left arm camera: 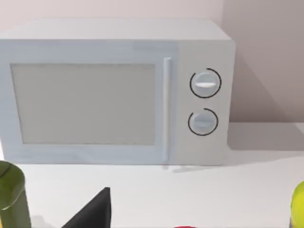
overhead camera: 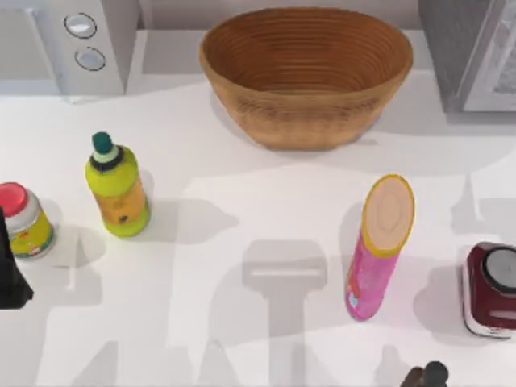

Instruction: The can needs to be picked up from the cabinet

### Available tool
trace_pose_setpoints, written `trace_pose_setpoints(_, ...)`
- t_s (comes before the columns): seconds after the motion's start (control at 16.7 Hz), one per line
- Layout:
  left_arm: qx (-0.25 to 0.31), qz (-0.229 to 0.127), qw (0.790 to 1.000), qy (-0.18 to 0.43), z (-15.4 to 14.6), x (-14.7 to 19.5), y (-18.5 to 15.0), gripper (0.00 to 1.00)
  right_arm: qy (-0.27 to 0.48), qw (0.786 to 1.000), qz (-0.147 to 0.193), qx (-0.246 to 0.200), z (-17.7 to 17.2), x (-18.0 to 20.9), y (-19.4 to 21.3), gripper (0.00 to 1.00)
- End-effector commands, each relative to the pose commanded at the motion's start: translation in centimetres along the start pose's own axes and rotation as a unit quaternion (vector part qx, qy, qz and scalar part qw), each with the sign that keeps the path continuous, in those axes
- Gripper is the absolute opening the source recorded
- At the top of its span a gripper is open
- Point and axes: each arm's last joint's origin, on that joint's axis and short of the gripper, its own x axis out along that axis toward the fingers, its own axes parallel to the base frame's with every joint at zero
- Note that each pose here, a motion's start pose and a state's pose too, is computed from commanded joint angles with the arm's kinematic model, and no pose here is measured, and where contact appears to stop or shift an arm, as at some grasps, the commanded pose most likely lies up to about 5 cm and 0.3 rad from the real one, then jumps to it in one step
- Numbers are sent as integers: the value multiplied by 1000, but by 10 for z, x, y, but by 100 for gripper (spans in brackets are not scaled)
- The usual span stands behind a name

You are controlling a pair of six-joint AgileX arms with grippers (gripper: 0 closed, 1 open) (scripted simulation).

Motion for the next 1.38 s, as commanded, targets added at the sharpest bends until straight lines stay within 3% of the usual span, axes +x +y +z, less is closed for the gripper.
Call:
trace_pose_setpoints(0.3, 0, 0, 1000, 0, 0, 0, 0, 100, -12, 1000, -1, 0, 105, 39, 12, 100)
trace_pose_setpoints(0.6, 0, 0, 1000, 0, 0, 0, 0, 100, -16, 1000, 1, 1, 170, 87, 28, 100)
trace_pose_setpoints(0.9, 0, 0, 1000, 0, 0, 0, 0, 100, -14, 1000, 2, 0, 194, 119, 40, 100)
trace_pose_setpoints(1.38, 0, 0, 1000, 0, 0, 0, 0, 100, -17, 1000, 1, 1, 195, 124, 43, 100)
